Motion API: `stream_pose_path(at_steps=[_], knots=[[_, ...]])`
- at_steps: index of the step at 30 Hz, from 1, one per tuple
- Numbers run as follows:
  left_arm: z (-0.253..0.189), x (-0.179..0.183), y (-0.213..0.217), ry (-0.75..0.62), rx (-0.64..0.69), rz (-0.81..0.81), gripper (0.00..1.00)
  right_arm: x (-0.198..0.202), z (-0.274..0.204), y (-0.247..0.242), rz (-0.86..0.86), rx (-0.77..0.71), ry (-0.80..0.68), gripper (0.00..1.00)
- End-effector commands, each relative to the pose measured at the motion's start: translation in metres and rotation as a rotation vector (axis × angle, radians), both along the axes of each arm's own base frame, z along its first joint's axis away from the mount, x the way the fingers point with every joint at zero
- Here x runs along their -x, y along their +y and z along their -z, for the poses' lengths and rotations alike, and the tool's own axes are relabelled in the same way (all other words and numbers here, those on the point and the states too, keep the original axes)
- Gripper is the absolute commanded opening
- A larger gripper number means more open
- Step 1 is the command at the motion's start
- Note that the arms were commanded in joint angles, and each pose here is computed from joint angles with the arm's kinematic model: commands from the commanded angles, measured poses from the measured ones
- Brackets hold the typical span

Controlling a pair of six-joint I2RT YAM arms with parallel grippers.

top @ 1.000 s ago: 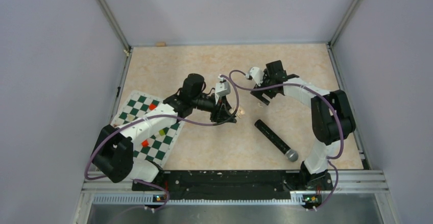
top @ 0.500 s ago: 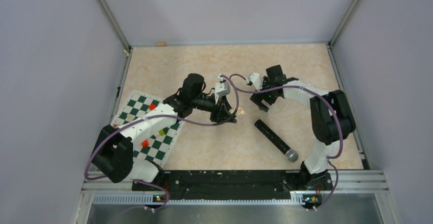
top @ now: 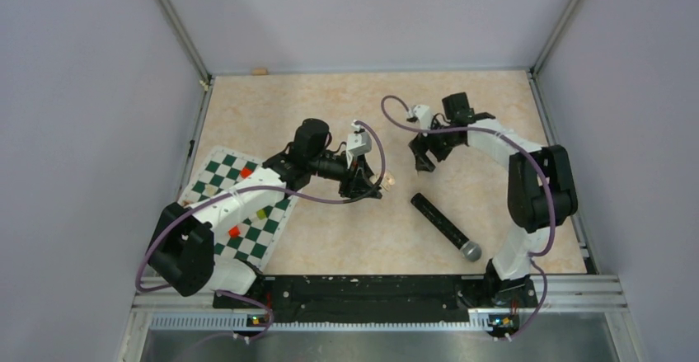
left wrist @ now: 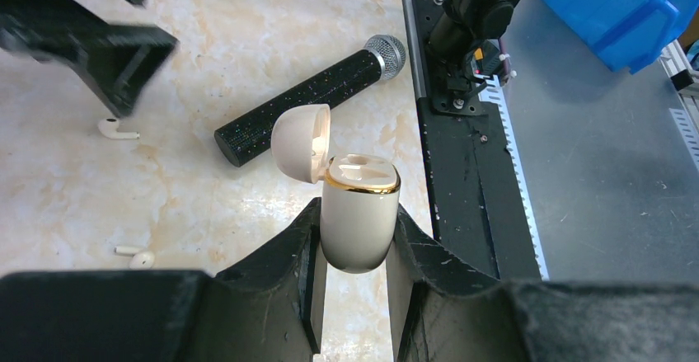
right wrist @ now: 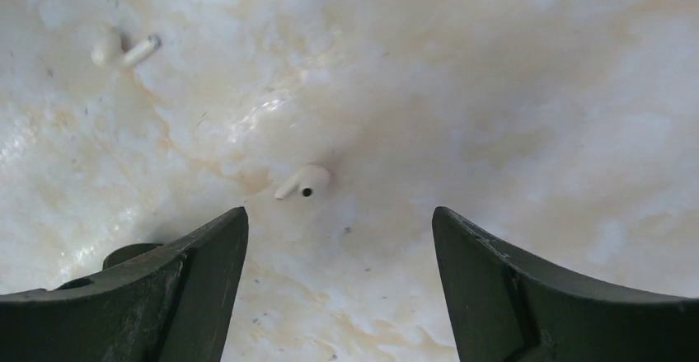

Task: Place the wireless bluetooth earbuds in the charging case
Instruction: Pick up the earbud from the center of the board.

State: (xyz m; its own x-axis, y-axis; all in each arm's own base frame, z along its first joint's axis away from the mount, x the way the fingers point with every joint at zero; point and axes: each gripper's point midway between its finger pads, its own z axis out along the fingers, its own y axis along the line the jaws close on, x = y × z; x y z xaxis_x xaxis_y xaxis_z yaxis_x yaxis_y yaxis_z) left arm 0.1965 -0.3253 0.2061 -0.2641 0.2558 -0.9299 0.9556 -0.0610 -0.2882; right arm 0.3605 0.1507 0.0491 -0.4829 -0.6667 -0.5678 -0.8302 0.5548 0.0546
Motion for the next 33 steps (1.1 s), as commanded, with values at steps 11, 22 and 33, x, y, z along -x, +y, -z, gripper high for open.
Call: stream_pose_path(at_steps=[11,22,33], knots=[[-0.017,0.000,-0.001,-0.054,0.049,0.011,0.00,-0.027,-0.014,0.007,0.091,-0.196,0.157,0.56],[-0.015,0.000,-0.001,-0.049,0.047,0.015,0.00,-0.014,0.012,0.017,0.149,-0.241,0.343,0.46],[-0.015,0.000,-0.001,-0.049,0.046,0.017,0.00,-0.003,0.024,0.011,0.162,-0.200,0.397,0.34]])
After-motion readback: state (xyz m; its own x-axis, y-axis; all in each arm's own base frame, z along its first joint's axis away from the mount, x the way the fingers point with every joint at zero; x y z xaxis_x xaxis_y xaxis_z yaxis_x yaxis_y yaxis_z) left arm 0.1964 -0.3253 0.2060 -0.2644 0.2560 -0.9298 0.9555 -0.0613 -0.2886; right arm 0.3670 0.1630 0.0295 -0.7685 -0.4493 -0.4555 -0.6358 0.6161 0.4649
